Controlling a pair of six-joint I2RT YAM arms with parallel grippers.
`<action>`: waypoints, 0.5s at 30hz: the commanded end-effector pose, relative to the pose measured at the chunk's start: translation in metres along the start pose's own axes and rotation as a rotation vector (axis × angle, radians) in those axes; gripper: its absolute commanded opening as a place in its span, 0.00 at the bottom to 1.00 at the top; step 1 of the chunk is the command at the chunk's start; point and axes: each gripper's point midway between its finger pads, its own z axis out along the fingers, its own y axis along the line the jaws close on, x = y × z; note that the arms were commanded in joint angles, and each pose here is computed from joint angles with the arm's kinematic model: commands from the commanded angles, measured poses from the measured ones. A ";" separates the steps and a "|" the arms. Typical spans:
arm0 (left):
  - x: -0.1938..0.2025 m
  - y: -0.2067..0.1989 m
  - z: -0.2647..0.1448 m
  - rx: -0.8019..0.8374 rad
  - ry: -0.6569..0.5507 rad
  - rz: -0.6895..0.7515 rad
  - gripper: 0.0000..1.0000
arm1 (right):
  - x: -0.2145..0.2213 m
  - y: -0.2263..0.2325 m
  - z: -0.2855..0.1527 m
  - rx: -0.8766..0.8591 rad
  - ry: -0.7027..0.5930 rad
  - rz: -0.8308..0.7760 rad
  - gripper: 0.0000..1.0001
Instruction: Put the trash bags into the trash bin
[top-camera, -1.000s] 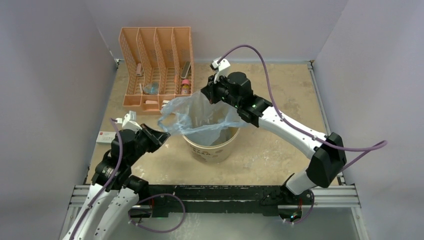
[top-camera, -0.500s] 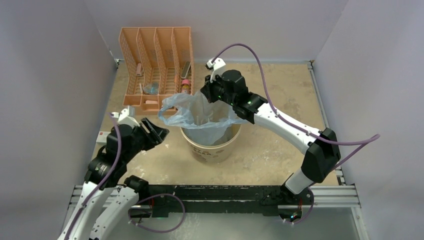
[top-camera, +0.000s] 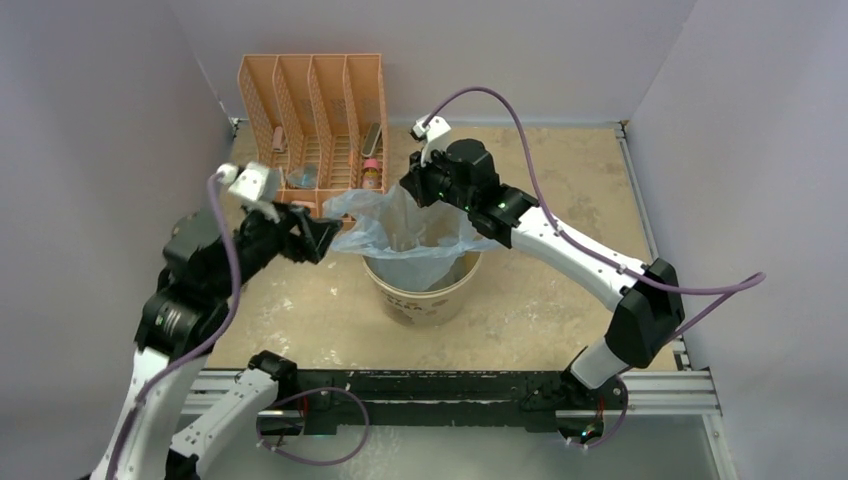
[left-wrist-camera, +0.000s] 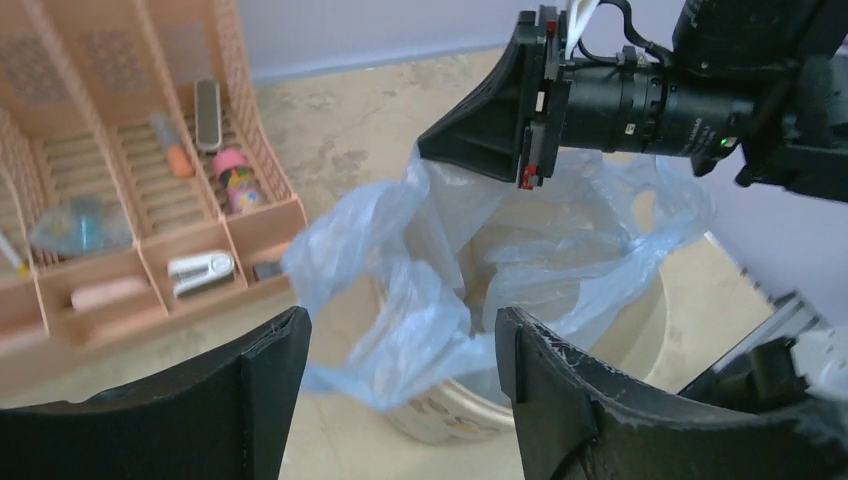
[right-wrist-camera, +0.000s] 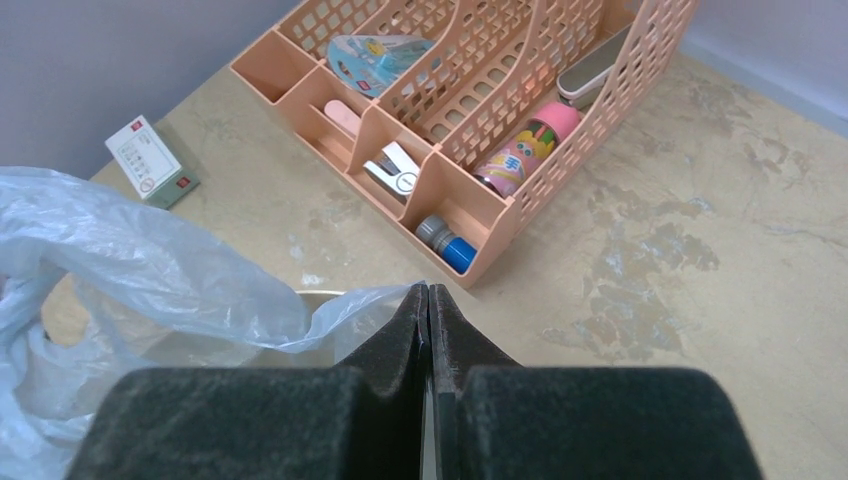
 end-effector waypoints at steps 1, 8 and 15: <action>-0.014 -0.016 0.052 0.177 0.064 0.276 0.67 | -0.048 0.014 -0.028 -0.055 -0.124 -0.025 0.04; 0.009 -0.014 0.102 0.283 0.173 0.400 0.66 | -0.048 0.019 -0.034 -0.085 -0.131 -0.021 0.04; 0.009 -0.009 0.115 0.270 0.161 0.413 0.64 | -0.050 0.025 -0.038 -0.116 -0.143 -0.022 0.03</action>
